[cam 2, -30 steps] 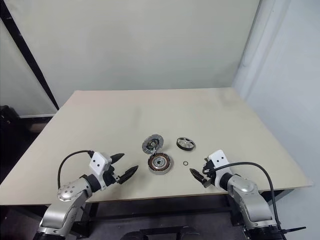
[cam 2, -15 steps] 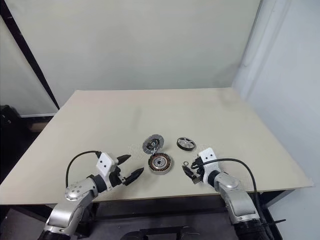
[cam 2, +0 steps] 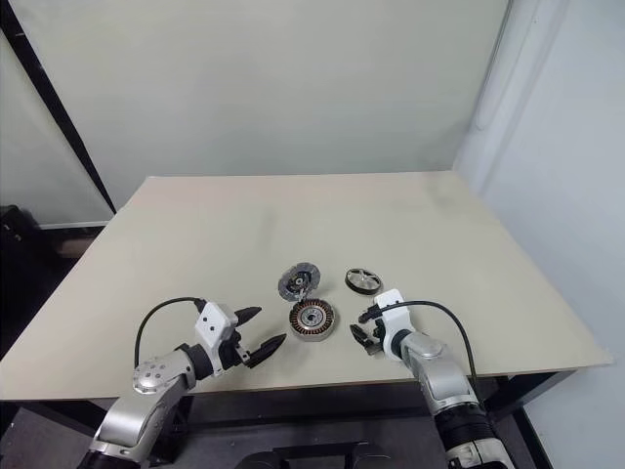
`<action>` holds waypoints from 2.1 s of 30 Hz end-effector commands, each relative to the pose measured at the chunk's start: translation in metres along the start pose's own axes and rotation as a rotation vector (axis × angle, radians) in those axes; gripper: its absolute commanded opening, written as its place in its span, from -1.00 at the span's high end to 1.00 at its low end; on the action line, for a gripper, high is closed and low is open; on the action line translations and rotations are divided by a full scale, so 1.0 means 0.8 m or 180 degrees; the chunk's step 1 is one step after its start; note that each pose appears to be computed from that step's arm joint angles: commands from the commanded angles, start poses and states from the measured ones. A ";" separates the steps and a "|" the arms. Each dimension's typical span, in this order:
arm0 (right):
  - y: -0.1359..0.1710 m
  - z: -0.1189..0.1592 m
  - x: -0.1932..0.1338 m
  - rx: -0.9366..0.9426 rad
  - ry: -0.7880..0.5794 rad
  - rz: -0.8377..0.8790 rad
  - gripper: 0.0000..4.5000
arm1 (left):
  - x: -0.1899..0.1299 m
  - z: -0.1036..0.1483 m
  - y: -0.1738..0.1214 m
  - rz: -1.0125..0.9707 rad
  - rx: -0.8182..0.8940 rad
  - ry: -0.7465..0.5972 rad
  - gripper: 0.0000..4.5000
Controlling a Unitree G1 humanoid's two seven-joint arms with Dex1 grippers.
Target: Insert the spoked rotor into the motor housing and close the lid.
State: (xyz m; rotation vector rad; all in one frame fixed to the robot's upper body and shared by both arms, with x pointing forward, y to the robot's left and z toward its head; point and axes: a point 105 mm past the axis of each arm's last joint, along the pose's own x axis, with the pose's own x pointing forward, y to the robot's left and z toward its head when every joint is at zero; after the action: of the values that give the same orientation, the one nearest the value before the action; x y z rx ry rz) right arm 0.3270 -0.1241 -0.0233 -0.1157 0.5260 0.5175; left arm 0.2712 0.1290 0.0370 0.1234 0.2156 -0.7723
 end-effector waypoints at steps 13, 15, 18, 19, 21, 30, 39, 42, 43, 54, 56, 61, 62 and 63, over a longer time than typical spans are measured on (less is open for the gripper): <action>0.002 0.015 0.003 -0.0098 -0.0091 -0.0003 0.46 | 0.001 0.015 0.003 0.0002 0.0125 -0.0115 -1.00; 0.003 0.019 0.002 -0.0067 -0.0139 0.0005 0.65 | 0.001 0.015 0.003 0.0005 0.0122 -0.0115 -1.00; 0.002 0.028 0.000 -0.0045 -0.0226 0.0002 0.64 | 0.001 0.014 0.005 0.0014 0.0119 -0.0113 -1.00; 0.003 0.034 -0.001 -0.0046 -0.0271 0.0013 0.64 | 0.000 0.014 0.006 0.0024 0.0119 -0.0113 -1.00; 0.006 0.046 -0.002 -0.0053 -0.0347 0.0054 0.64 | -0.001 0.015 0.010 0.0042 0.0120 -0.0114 -1.00; 0.047 0.105 -0.005 -0.0420 -0.0511 0.0562 0.64 | -0.009 0.015 0.032 0.0163 0.0196 -0.0080 -1.00; 0.082 0.114 0.015 -0.0458 -0.0403 0.0836 0.64 | -0.012 0.009 0.031 0.0122 0.0199 -0.0040 -1.00; 0.090 0.112 0.022 -0.0453 -0.0380 0.0867 0.64 | -0.012 0.008 0.028 0.0095 0.0189 -0.0034 -1.00; 0.093 0.111 0.024 -0.0451 -0.0370 0.0879 0.64 | -0.012 0.008 0.028 0.0091 0.0189 -0.0034 -1.00; 0.102 0.095 0.036 -0.0480 -0.0273 0.0922 0.64 | -0.011 0.011 0.024 0.0074 0.0200 -0.0055 -1.00; 0.102 0.093 0.037 -0.0480 -0.0262 0.0920 0.64 | -0.011 0.011 0.024 0.0074 0.0201 -0.0057 -1.00; 0.102 0.090 0.037 -0.0480 -0.0238 0.0931 0.64 | -0.011 0.011 0.022 0.0069 0.0202 -0.0059 -1.00; 0.103 0.090 0.037 -0.0480 -0.0235 0.0938 0.64 | -0.011 0.011 0.022 0.0069 0.0202 -0.0060 -1.00; 0.104 0.090 0.037 -0.0479 -0.0232 0.0947 0.64 | -0.011 0.011 0.022 0.0068 0.0202 -0.0060 -1.00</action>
State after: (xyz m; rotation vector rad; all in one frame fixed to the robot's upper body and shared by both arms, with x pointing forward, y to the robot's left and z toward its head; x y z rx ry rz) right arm 0.3329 -0.0274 0.0083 -0.1505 0.5013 0.8359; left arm 0.2771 0.1504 0.0341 0.1628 0.2278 -0.7437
